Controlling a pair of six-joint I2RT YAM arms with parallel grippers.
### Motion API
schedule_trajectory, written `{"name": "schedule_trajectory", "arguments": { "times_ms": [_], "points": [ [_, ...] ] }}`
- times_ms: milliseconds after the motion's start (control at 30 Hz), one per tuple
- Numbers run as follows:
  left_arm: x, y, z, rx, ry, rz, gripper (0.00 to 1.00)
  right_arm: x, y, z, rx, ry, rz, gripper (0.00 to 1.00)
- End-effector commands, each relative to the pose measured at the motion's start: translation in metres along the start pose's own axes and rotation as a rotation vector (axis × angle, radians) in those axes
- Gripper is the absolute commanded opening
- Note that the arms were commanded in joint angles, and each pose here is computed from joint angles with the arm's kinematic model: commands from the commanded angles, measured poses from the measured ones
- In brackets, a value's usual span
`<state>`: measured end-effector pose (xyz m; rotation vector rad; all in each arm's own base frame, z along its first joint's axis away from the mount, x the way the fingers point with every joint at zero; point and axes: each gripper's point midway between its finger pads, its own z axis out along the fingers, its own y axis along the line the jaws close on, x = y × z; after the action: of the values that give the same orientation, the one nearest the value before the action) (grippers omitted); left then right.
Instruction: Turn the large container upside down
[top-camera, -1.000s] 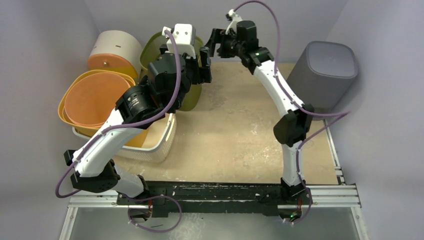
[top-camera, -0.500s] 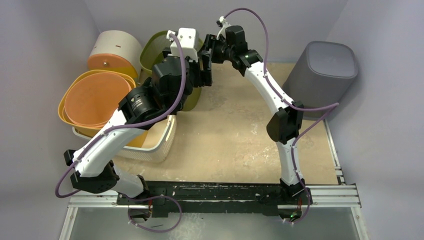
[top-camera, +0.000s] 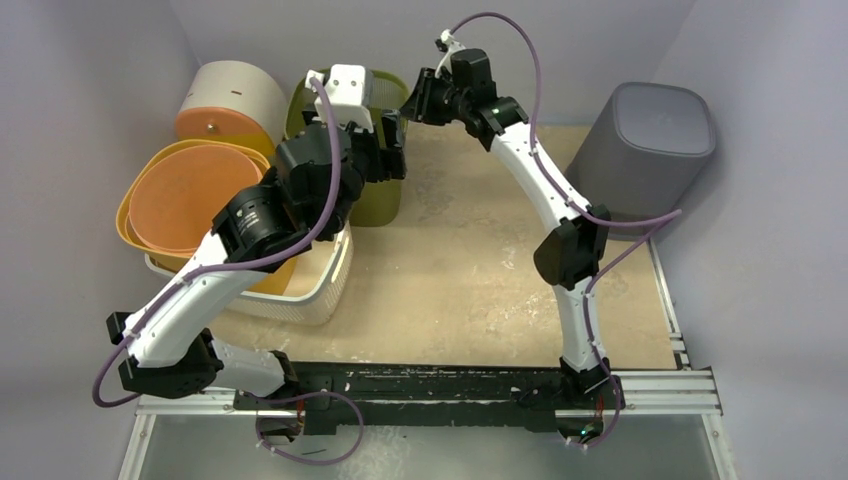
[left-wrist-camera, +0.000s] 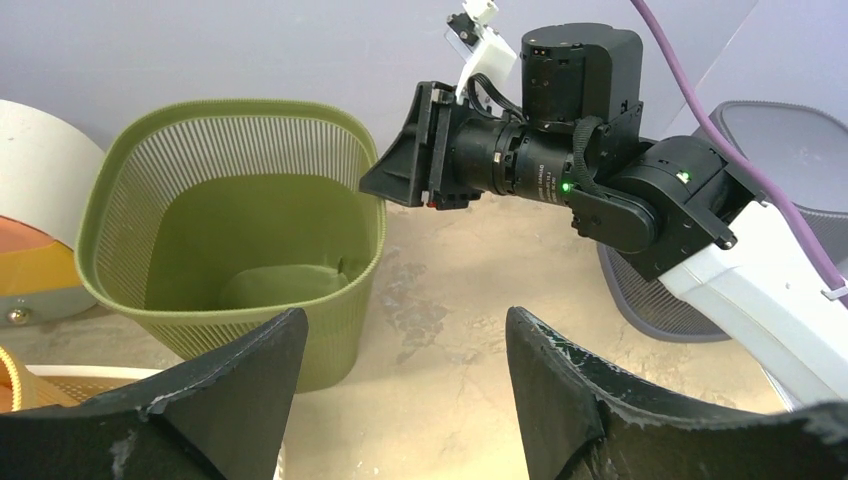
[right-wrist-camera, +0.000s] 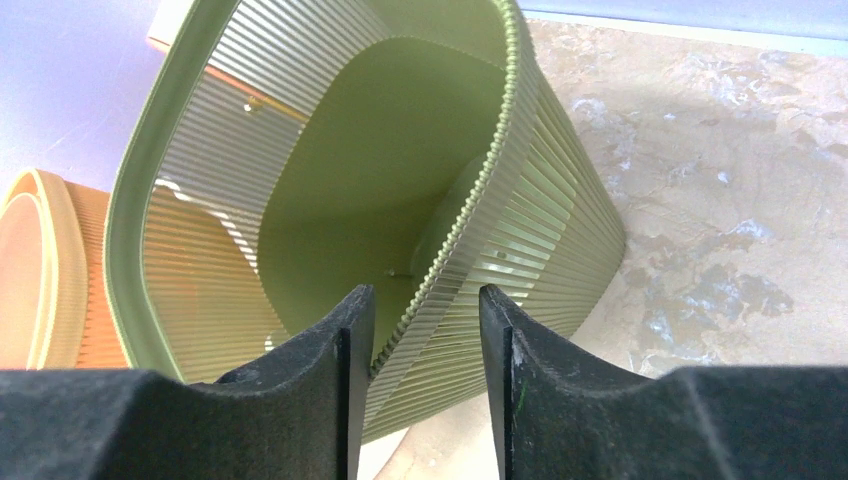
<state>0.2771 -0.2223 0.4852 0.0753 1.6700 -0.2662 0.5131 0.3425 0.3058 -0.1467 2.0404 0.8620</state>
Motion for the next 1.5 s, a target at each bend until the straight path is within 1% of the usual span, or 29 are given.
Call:
{"name": "schedule_trajectory", "arguments": {
  "times_ms": [0, 167, 200, 367, 500, 700, 833, 1000, 1033, 1100, 1167, 1200, 1300, 1367, 1467],
  "points": [
    [-0.018, 0.011, -0.011, -0.009, -0.055, -0.064, 0.7, -0.009, -0.009, -0.023, 0.089, -0.004, -0.038, 0.3],
    [-0.022, 0.019, -0.018, -0.016, -0.066, -0.077, 0.7, -0.009, -0.017, -0.029, 0.137, 0.0, -0.053, 0.04],
    [-0.023, 0.02, -0.019, -0.017, -0.068, -0.079, 0.7, -0.01, -0.019, -0.031, 0.153, -0.004, -0.061, 0.0],
    [-0.025, 0.026, -0.024, -0.021, -0.072, -0.09, 0.7, -0.032, -0.029, -0.058, 0.263, -0.067, -0.116, 0.0],
    [-0.027, 0.028, -0.027, -0.018, -0.075, -0.092, 0.7, -0.055, -0.035, -0.091, 0.368, -0.139, -0.167, 0.0],
    [-0.029, 0.028, -0.028, -0.009, -0.076, -0.083, 0.7, -0.079, -0.038, -0.139, 0.477, -0.228, -0.192, 0.0],
    [-0.03, 0.024, -0.028, 0.007, -0.071, -0.077, 0.7, -0.077, -0.039, -0.151, 0.497, -0.227, -0.193, 0.0],
    [-0.026, 0.02, -0.026, 0.021, -0.059, -0.077, 0.7, -0.057, -0.048, -0.152, 0.513, -0.168, -0.183, 0.0],
    [-0.025, 0.019, -0.026, 0.021, -0.055, -0.076, 0.7, -0.054, -0.05, -0.152, 0.514, -0.161, -0.182, 0.03],
    [-0.023, 0.018, -0.025, 0.021, -0.05, -0.077, 0.7, -0.045, -0.052, -0.152, 0.511, -0.138, -0.175, 0.17],
    [-0.023, 0.018, -0.025, 0.023, -0.05, -0.083, 0.7, -0.039, -0.054, -0.154, 0.519, -0.127, -0.173, 0.26],
    [-0.023, 0.018, -0.025, 0.023, -0.051, -0.085, 0.7, -0.037, -0.058, -0.157, 0.537, -0.125, -0.175, 0.4],
    [-0.024, 0.018, -0.025, 0.018, -0.053, -0.093, 0.7, -0.044, -0.064, -0.172, 0.592, -0.146, -0.205, 0.54],
    [-0.023, 0.016, -0.022, 0.017, -0.045, -0.09, 0.7, -0.056, -0.063, -0.183, 0.617, -0.188, -0.238, 0.59],
    [-0.025, 0.013, -0.021, 0.013, -0.038, -0.096, 0.71, -0.069, -0.053, -0.194, 0.588, -0.231, -0.28, 0.61]
  ]
}}
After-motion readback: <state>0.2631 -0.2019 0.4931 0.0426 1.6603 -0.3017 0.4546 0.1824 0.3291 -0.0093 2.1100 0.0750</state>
